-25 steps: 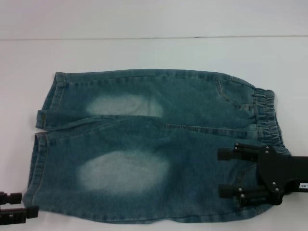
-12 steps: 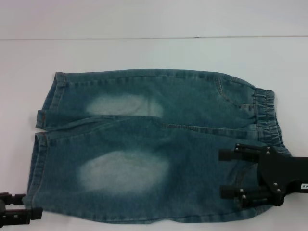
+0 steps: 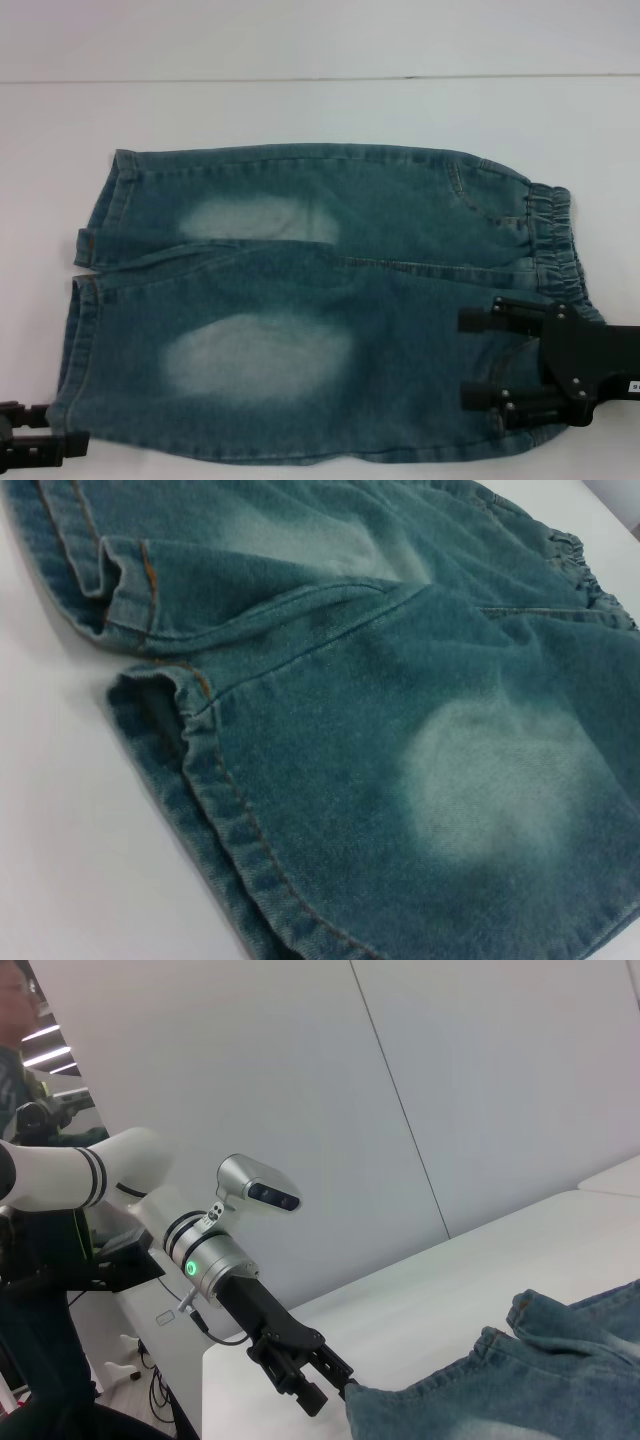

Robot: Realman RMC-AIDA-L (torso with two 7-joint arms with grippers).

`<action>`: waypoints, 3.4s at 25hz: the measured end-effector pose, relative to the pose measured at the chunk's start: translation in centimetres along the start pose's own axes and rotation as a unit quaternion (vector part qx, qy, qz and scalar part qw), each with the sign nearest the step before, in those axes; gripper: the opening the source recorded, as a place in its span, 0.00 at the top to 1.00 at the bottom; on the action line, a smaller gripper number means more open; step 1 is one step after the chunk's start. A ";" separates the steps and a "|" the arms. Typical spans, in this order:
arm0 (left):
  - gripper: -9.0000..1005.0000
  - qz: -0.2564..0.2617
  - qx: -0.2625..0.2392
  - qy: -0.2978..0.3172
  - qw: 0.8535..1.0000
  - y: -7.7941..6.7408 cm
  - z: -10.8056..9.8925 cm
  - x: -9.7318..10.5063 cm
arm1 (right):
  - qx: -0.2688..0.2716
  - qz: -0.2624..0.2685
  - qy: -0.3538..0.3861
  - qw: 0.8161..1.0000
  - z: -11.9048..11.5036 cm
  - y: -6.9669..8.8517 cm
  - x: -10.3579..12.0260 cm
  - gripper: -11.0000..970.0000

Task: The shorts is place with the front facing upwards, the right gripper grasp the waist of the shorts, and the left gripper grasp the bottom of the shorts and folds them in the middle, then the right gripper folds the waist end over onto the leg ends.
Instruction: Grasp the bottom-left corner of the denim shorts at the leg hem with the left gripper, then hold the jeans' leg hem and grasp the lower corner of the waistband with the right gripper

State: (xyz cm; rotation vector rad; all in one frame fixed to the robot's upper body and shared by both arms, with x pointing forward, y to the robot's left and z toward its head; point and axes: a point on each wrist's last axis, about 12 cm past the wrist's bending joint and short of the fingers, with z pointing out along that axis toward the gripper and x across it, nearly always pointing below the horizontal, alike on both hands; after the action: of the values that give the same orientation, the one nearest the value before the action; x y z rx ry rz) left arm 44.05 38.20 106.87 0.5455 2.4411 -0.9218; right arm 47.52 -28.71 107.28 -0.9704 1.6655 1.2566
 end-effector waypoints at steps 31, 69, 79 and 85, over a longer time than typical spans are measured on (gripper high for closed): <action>0.77 -0.016 0.003 0.007 1.000 0.0 0.5 -0.5 | 0.012 -0.002 -0.004 1.000 -0.1 0.0 0.2 0.03; 0.99 -0.030 -0.013 -0.078 0.996 0.5 2.7 -6.0 | 0.156 0.126 0.384 0.901 -5.7 -3.4 -8.0 0.03; 0.99 -0.028 -0.009 -0.084 0.996 0.4 2.9 -6.0 | 0.150 0.122 0.427 0.883 -4.3 -3.8 -7.9 0.03; 0.99 -0.028 -0.008 -0.084 0.996 0.3 3.0 -5.9 | 0.164 0.127 0.450 0.869 -4.2 -4.2 -7.6 0.03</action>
State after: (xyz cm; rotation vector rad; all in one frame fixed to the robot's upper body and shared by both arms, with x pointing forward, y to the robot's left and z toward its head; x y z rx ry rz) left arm 49.87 35.13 108.01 0.3793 2.3197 -0.9308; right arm 53.53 -32.85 113.53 -1.2382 2.6933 0.6161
